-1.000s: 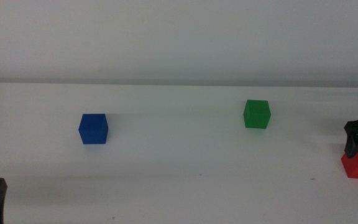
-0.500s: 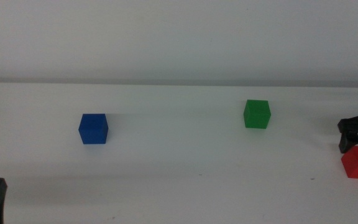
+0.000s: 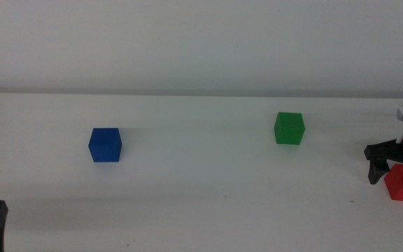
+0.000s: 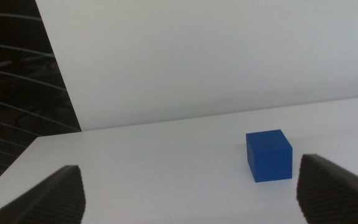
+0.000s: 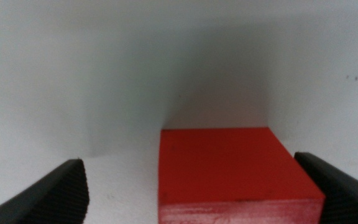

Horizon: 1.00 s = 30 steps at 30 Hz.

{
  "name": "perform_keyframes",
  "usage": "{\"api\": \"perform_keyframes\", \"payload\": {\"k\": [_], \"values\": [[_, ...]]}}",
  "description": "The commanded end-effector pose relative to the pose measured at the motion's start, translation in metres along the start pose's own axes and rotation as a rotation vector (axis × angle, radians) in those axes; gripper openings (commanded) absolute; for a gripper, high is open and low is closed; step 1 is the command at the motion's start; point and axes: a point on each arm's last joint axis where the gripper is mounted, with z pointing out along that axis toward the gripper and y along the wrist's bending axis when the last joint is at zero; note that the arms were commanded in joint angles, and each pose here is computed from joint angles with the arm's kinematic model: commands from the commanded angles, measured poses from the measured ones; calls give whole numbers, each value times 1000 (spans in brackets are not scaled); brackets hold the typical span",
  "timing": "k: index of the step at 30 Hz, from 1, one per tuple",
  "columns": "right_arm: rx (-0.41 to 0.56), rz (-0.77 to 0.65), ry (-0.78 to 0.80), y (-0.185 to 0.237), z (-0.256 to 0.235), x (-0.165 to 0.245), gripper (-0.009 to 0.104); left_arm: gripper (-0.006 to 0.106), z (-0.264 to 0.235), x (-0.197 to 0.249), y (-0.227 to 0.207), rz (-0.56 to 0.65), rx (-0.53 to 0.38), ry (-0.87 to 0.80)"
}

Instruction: Stack red cubes first, then green, then blue cubes in a specific spot.

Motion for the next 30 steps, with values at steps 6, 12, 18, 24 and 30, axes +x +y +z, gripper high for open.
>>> {"api": "perform_keyframes", "payload": {"k": [6,12,18,24,30], "values": [[35,29,46,-2,2,2,64,91,-1,10,-1,-3,2,-17],[31,48,48,3,-4,0,15,91,-1,10,-1,-3,2,-17],[81,-38,-117,74,-68,-15,13,91,-1,10,-1,-3,2,-17],[78,-195,-140,194,-91,-7,13,91,-1,10,-1,-3,2,-17],[45,-247,-71,280,-70,20,13,91,-1,10,-1,-3,2,-17]]}}
